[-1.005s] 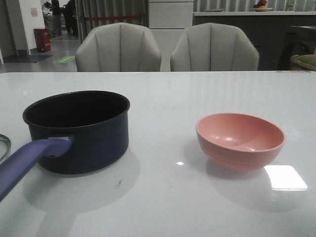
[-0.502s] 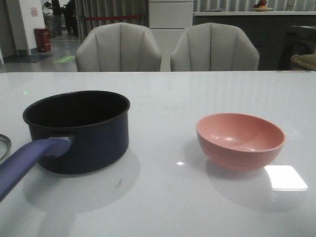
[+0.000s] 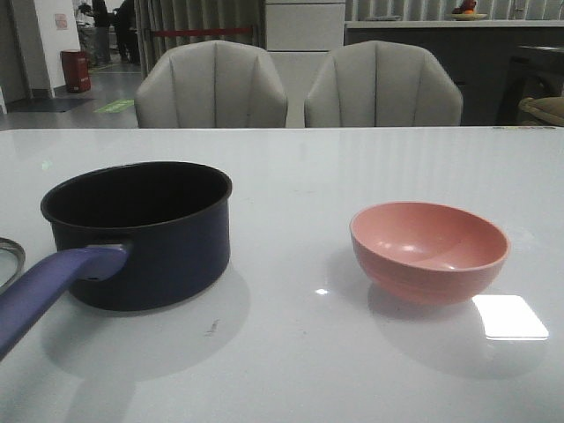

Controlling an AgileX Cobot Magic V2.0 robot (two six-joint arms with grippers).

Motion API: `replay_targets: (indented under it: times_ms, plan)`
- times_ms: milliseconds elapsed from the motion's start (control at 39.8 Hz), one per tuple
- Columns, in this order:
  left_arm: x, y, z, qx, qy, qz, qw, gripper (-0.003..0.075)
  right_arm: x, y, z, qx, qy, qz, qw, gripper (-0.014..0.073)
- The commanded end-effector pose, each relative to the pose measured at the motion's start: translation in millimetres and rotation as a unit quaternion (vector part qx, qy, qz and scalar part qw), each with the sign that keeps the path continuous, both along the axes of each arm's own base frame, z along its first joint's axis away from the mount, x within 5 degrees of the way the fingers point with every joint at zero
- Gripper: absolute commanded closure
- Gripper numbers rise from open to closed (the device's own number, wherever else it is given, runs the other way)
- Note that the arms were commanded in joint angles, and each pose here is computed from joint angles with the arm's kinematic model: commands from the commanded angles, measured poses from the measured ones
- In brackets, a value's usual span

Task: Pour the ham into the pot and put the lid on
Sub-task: 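Lift the lid with the left gripper and carry it over the pot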

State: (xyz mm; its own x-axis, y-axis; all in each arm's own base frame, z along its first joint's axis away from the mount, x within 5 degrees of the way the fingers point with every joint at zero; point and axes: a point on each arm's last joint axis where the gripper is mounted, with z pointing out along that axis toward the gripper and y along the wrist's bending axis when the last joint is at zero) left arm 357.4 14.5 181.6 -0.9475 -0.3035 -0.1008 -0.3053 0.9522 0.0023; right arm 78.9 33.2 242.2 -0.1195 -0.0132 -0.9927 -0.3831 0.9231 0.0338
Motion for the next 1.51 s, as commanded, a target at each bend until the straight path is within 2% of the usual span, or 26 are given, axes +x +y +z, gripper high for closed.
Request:
replay_targets:
  times_ms: [0,100,452,754,955,1080,1281,1482]
  plan:
    - [6,0,24,-0.003,-0.051,0.002,0.999,0.0324,1,-2,16,0.012,-0.044,-0.013,0.999,0.0434]
    - [7,0,24,-0.003,-0.053,-0.001,0.999,0.035,1,-2,16,0.012,-0.044,-0.013,0.999,0.0434]
    - [6,0,32,0.001,-0.07,-0.011,0.997,0.0356,1,-2,16,0.012,-0.044,-0.013,0.999,0.0434]
    - [-2,0,67,0.007,-0.128,-0.026,0.991,0.0356,1,-2,16,0.012,-0.044,-0.012,0.999,0.0434]
    - [-14,-1,101,0.014,-0.185,-0.039,0.982,0.0356,1,-2,16,0.012,-0.044,-0.012,0.999,0.0434]
    - [-25,-4,123,0.012,-0.218,-0.071,0.973,0.0356,1,-2,16,0.012,-0.044,-0.012,0.999,0.0434]
    - [-32,-33,153,-0.003,-0.228,-0.131,0.965,0.0356,1,-2,16,0.012,-0.044,-0.012,0.999,0.0434]
    - [-34,-93,182,-0.012,-0.265,-0.237,0.935,0.0356,1,-2,15,0.011,-0.042,-0.012,0.999,0.0434]
